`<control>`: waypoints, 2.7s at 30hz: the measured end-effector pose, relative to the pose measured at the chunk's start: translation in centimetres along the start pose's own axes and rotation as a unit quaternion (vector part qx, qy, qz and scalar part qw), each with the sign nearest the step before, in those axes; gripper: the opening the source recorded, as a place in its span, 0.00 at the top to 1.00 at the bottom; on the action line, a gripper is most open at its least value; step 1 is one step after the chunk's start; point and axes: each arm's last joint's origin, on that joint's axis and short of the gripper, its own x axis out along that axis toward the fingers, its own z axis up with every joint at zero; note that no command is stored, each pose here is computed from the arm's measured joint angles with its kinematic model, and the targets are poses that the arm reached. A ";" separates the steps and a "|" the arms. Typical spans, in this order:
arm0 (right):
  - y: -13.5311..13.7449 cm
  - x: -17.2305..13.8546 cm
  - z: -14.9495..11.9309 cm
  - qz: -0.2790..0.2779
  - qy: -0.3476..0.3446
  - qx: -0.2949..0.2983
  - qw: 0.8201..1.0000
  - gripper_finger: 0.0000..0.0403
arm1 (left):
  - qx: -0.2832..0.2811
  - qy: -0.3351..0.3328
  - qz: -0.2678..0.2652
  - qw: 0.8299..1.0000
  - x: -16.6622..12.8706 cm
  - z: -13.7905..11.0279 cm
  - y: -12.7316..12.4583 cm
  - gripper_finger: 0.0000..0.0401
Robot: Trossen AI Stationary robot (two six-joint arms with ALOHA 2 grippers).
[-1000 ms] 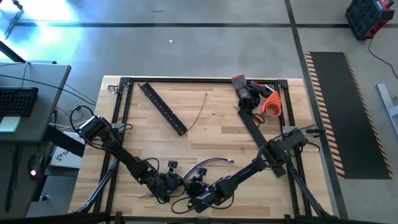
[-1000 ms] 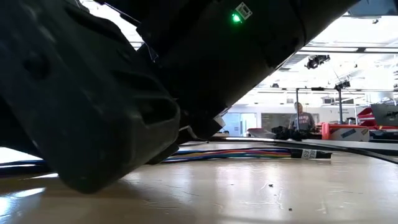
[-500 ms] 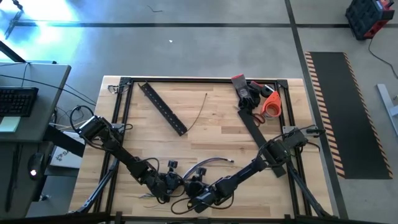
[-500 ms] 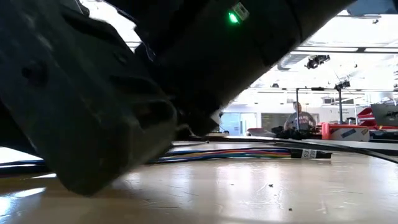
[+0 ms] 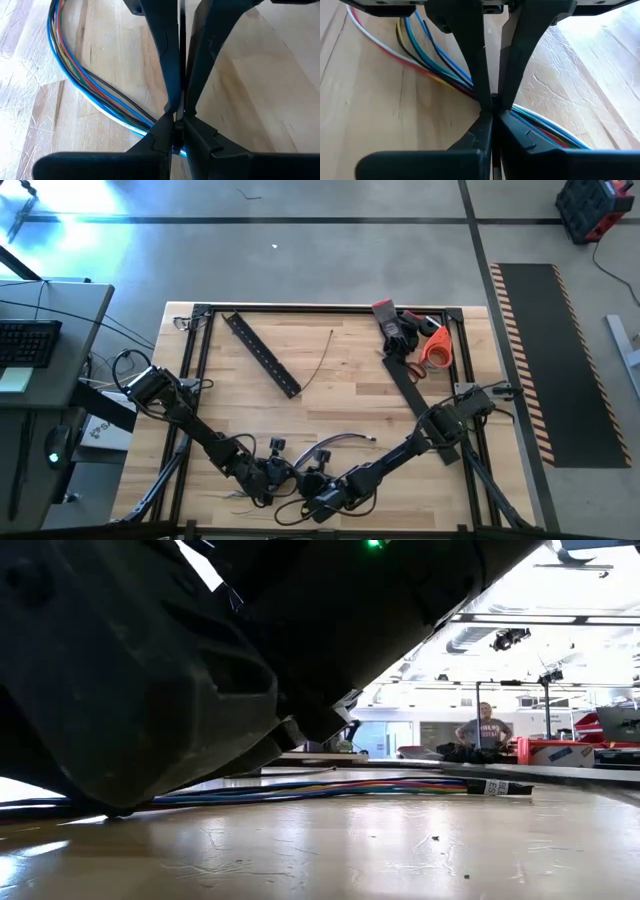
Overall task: Ziptie cables
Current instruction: Wrap the cable wires with the black zip tie
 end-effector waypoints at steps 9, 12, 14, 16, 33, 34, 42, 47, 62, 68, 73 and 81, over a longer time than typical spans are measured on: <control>0.1 -0.3 -0.3 -0.005 0.010 0.003 1.000 1.00 | 0.008 -0.003 0.001 1.000 -0.2 -0.1 -0.3 0.91; 0.1 -0.3 -0.3 -0.005 0.011 0.005 1.000 1.00 | 0.010 -0.004 0.001 1.000 -0.2 -0.1 -0.3 0.95; 0.2 -0.3 -0.3 -0.004 0.011 0.005 1.000 1.00 | 0.016 -0.004 0.002 1.000 -0.2 -0.1 -0.3 0.98; 0.3 -0.5 -0.4 -0.004 0.012 0.004 1.000 1.00 | 0.017 -0.004 0.002 1.000 -0.2 -0.1 -0.4 0.98; 1.1 -5.0 -3.1 -0.072 0.082 0.035 0.993 1.00 | 0.026 0.009 0.017 0.999 -0.7 -0.7 -1.0 1.00; 1.0 -5.2 -2.9 -0.072 0.082 0.035 0.993 1.00 | 0.028 0.008 0.017 0.999 -0.7 -0.7 -1.0 1.00; 0.6 -6.6 -1.3 -0.056 0.084 0.032 0.994 0.99 | 0.025 0.005 0.017 1.000 -0.7 -0.6 -1.0 0.99; 0.2 -7.5 -0.2 -0.042 0.086 0.040 0.995 0.90 | 0.021 0.004 0.016 1.000 -0.7 -0.6 -1.0 0.98; 0.2 -5.7 1.4 -0.014 0.034 0.036 0.999 0.58 | 0.030 -0.010 0.014 0.999 -0.8 -0.5 -1.3 0.79; 0.6 -4.7 1.5 0.001 0.009 0.022 1.000 0.58 | 0.041 -0.034 0.007 0.999 -2.4 1.2 -1.0 0.68; 0.6 -3.2 0.8 0.001 0.008 0.028 1.000 0.58 | 0.045 -0.031 0.020 0.998 -3.6 1.7 -0.4 0.65; -0.4 -4.0 1.0 -0.041 0.028 0.003 0.999 0.58 | 0.022 -0.013 0.006 1.000 -3.3 1.1 -0.7 0.66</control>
